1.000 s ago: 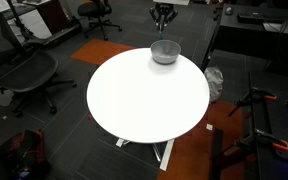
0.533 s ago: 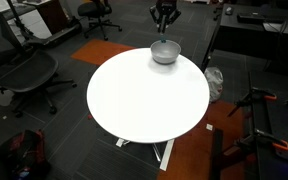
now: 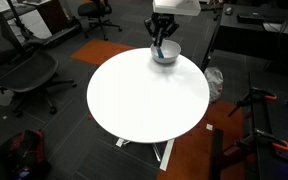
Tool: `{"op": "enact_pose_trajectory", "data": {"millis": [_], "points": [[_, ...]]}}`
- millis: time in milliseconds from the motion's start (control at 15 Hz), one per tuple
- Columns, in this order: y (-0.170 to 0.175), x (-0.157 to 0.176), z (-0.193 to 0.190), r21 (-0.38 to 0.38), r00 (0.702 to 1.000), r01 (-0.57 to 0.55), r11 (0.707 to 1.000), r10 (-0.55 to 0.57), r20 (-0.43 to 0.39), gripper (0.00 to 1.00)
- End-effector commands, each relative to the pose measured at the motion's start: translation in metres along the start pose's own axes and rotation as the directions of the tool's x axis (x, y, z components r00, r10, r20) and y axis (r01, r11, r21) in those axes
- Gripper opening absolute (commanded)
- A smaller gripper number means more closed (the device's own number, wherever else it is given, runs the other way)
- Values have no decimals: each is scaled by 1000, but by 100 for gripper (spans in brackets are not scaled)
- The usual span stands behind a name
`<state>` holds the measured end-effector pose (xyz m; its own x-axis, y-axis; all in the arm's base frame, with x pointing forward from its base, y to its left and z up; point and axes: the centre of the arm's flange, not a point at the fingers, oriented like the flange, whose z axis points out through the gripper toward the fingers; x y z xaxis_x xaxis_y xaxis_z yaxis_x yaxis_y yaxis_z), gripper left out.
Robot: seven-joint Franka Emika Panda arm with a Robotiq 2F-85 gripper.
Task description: Put the marker on the table
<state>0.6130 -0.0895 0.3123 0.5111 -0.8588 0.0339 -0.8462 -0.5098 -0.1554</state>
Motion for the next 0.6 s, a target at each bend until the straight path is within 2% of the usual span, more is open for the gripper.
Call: {"op": "enact_pose_trajectory", "data": {"millis": [0,267,533], "points": [[-8,-38,5,15,997,-49,999,49,-54,5],[-27,-63,22,-13,990,-109,994,108,-92,5],[-37,-87,40,-46,990,-135,990,132,-55,5]]}}
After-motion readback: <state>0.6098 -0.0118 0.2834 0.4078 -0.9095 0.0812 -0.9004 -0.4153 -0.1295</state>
